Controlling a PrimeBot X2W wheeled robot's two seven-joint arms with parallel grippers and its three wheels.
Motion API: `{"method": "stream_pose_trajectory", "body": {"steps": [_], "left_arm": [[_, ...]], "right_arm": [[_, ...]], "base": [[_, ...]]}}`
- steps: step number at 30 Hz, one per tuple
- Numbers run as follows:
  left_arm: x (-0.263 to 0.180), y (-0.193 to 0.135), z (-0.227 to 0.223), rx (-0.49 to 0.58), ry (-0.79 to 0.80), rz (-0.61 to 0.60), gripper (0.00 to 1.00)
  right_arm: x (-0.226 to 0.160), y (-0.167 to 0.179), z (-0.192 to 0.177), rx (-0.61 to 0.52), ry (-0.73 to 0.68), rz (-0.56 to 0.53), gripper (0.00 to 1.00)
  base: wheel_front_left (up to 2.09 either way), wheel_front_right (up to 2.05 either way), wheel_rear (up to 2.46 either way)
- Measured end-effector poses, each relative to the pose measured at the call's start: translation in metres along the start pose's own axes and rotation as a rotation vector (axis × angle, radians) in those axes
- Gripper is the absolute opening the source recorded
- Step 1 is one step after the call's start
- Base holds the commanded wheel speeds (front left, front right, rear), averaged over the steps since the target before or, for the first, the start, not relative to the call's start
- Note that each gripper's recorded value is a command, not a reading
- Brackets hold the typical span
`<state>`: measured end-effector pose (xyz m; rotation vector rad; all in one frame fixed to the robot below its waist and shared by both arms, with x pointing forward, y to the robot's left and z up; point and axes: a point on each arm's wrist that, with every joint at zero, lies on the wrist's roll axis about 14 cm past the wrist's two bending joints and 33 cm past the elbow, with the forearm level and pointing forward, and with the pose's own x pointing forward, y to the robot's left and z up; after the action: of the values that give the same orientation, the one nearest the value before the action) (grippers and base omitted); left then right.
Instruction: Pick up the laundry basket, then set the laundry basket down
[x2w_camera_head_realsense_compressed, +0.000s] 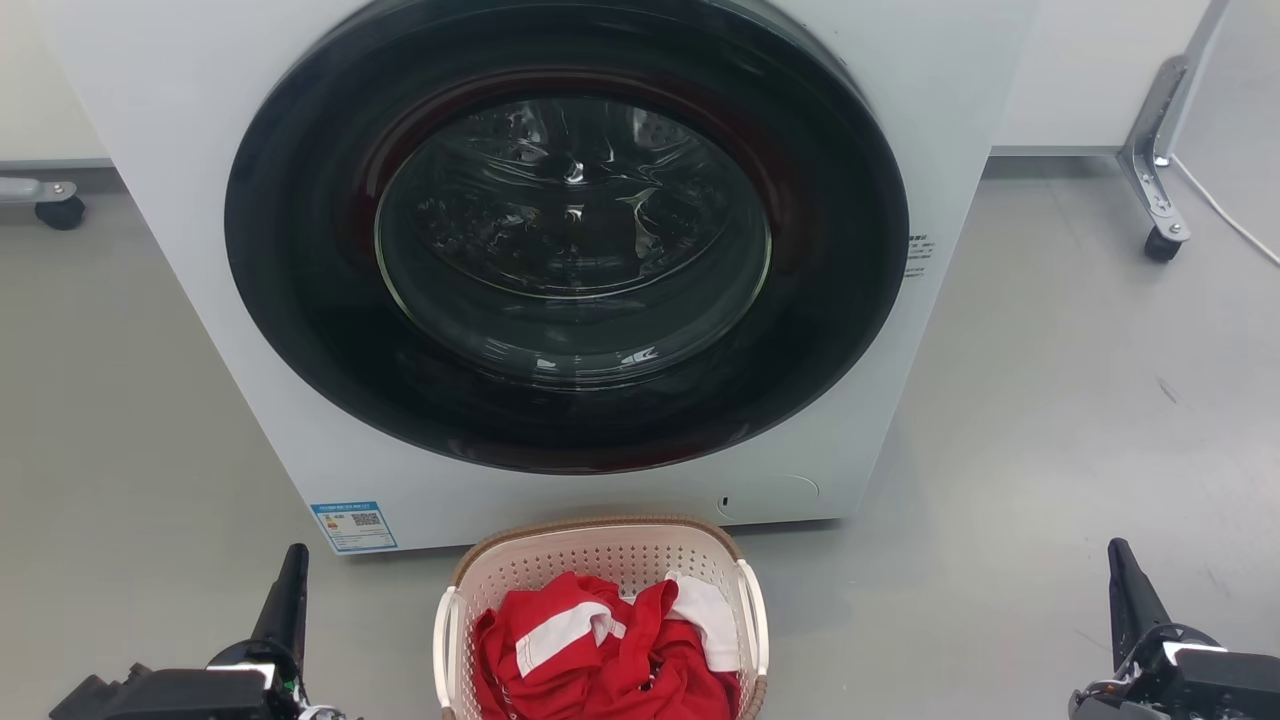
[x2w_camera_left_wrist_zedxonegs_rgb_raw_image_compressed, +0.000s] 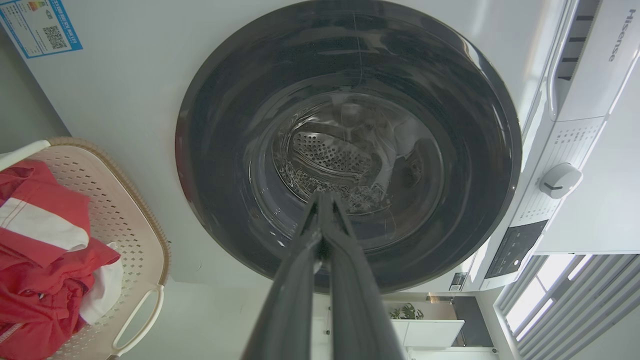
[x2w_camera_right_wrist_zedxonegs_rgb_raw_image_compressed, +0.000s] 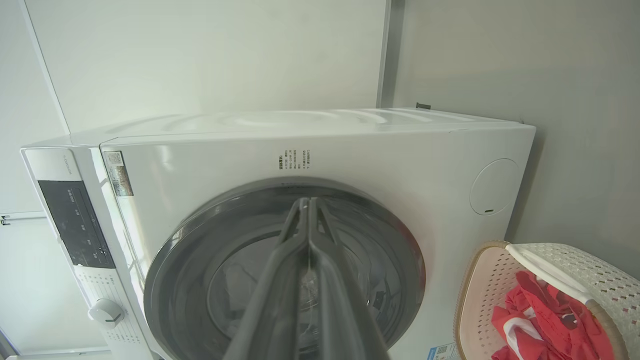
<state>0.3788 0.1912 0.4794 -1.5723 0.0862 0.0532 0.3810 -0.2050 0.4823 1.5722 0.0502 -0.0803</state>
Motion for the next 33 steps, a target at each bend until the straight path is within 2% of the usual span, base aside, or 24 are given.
{"method": "stream_pose_trajectory", "body": {"steps": [33], "left_arm": [[0.0, 0.0004, -0.0003, -0.001, 0.0, 0.001, 0.0]], "right_arm": [[0.0, -0.0001, -0.0001, 0.002, 0.0, 0.0, 0.0]], "base": [[0.0, 0.0, 0.0]]}}
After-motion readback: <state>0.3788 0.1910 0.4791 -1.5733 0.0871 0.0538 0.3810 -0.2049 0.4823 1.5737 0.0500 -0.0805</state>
